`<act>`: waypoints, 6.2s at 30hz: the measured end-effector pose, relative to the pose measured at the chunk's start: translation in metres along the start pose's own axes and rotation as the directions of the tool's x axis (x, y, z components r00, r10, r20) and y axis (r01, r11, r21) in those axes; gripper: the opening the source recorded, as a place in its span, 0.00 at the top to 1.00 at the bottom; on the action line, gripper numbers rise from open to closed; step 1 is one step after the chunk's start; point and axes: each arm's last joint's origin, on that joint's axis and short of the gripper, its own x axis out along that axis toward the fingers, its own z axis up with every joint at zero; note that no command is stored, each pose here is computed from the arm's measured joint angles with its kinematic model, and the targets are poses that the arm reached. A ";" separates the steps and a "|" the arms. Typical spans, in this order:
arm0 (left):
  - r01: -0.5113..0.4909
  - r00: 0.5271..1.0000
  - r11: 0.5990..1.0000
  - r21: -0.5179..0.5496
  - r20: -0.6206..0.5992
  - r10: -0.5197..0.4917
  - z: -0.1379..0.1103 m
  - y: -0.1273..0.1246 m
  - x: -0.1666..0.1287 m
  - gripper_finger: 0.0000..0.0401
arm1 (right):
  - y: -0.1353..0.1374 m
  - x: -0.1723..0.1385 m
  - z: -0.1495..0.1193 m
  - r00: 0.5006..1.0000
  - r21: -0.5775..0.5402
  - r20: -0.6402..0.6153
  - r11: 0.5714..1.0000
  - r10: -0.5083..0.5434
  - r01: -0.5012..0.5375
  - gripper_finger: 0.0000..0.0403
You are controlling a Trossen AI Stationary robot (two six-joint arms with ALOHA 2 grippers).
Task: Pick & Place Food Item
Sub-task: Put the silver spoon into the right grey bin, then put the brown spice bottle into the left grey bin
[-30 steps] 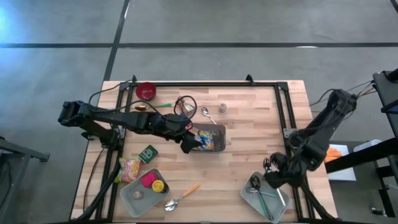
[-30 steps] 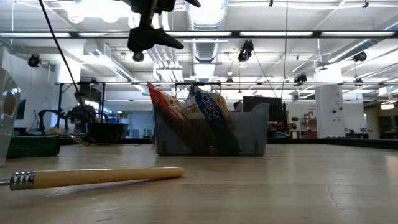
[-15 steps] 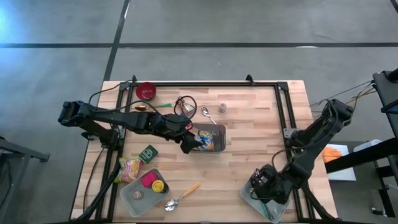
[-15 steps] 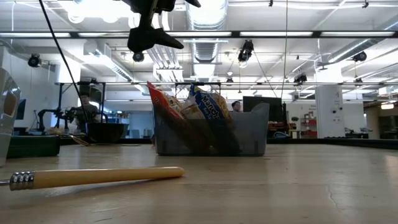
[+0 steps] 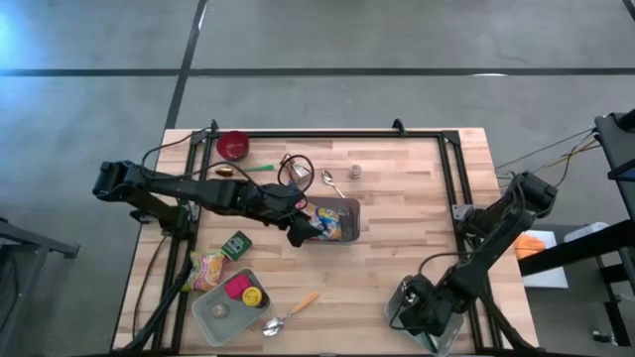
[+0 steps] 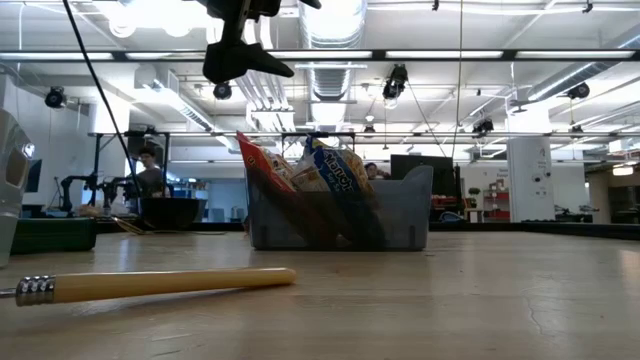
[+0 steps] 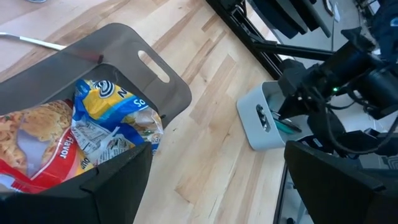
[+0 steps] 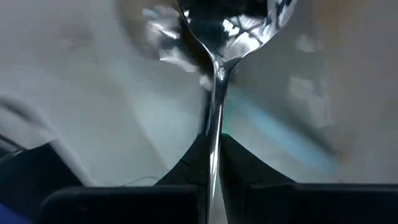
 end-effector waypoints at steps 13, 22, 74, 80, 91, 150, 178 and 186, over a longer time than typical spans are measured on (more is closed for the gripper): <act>0.000 1.000 1.000 -0.023 -0.007 0.000 -0.001 0.000 0.000 0.08 | -0.002 0.011 0.001 0.999 -0.003 -0.005 0.999 -0.051 0.051 0.72; 0.004 1.000 1.000 -0.026 -0.012 -0.004 -0.001 0.000 0.000 0.08 | -0.002 0.009 0.001 0.999 -0.025 -0.004 0.999 -0.044 0.044 0.46; -0.086 0.996 0.993 0.080 0.020 0.084 0.037 -0.043 -0.087 0.09 | 0.061 -0.158 0.047 0.860 -0.171 0.507 0.971 -0.057 0.165 0.32; -0.080 0.997 0.981 0.178 0.003 0.081 0.035 -0.039 -0.105 0.09 | 0.066 -0.178 0.141 0.845 -0.027 0.529 0.993 -0.084 0.115 0.32; -0.187 0.980 0.915 0.357 0.008 0.197 0.027 -0.026 -0.128 0.09 | 0.017 -0.217 0.313 0.839 0.214 0.544 0.965 0.009 -0.149 0.32; -0.267 0.964 0.930 0.251 0.050 0.263 0.031 0.008 -0.114 0.09 | -0.040 -0.140 0.470 0.995 0.212 0.084 0.977 -0.049 0.030 0.61; -0.259 0.966 0.937 0.235 0.043 0.256 0.030 0.007 -0.114 0.09 | -0.040 -0.138 0.474 0.993 0.226 0.111 0.974 -0.048 0.022 0.20; -0.259 0.966 0.939 0.228 0.043 0.256 0.030 0.007 -0.114 0.09 | -0.040 -0.123 0.481 0.997 0.309 0.072 0.951 -0.036 0.012 0.20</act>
